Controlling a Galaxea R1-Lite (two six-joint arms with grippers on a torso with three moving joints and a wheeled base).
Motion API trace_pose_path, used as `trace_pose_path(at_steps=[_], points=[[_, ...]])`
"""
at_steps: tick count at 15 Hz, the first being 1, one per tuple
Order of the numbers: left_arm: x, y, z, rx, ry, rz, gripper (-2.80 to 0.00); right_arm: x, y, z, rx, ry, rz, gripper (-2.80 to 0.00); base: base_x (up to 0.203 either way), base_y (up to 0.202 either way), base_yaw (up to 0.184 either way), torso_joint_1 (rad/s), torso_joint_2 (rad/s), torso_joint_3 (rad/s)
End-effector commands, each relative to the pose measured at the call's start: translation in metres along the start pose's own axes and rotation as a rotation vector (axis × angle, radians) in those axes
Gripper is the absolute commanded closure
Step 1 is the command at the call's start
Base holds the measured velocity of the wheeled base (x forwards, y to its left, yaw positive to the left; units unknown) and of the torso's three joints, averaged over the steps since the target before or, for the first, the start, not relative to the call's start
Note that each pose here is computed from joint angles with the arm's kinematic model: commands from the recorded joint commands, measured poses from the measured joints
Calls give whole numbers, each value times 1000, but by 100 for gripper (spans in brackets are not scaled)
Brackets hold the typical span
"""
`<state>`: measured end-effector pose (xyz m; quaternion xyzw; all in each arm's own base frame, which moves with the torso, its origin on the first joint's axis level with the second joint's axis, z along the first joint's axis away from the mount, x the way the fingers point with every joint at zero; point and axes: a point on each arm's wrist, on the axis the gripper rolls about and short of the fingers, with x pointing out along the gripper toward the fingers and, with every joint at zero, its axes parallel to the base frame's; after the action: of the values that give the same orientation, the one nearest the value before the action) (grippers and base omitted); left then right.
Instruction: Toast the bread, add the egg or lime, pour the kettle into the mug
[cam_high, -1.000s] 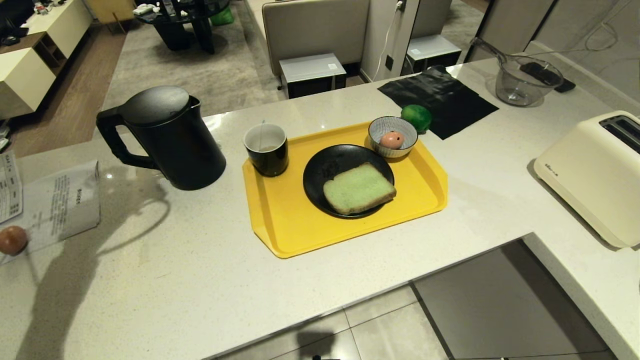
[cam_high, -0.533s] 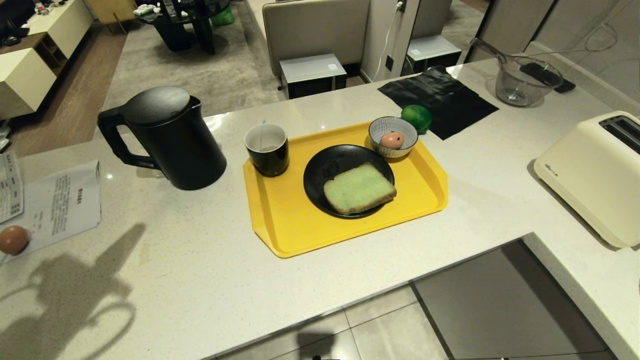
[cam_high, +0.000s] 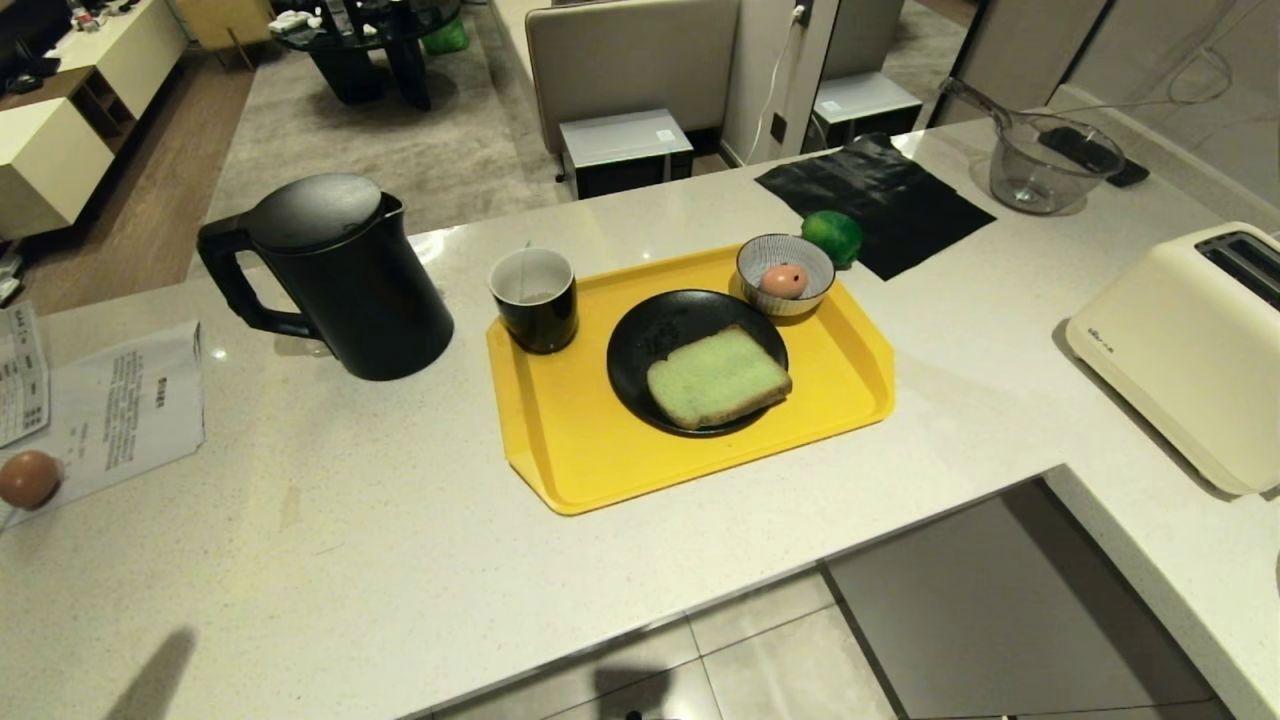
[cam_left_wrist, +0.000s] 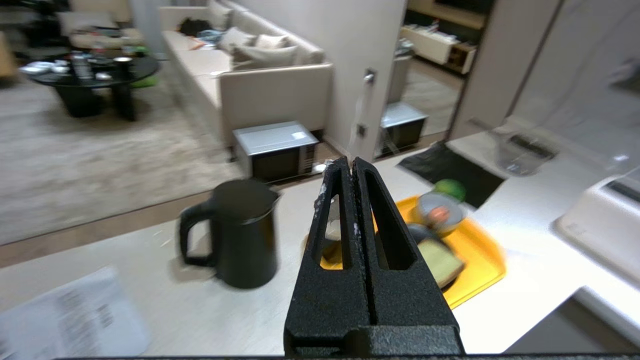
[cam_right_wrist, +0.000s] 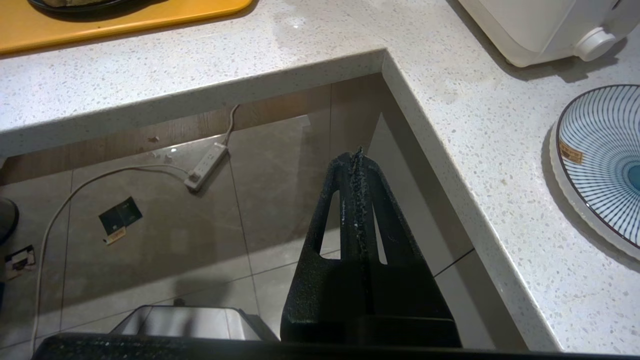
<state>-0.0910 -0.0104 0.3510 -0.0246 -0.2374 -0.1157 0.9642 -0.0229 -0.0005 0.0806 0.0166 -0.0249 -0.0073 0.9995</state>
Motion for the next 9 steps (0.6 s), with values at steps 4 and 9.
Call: trace_pose_path(at_steps=[4, 9], points=[[-59, -3, -58, 101, -7, 46, 0, 1, 0, -5, -1, 20, -1, 0, 0, 0, 0, 0, 0, 0], [-79, 3, -125, 138, 80, 135, 0, 1, 0, -5, 0, 19, -1, 0, 0, 0, 0, 0, 0, 0]])
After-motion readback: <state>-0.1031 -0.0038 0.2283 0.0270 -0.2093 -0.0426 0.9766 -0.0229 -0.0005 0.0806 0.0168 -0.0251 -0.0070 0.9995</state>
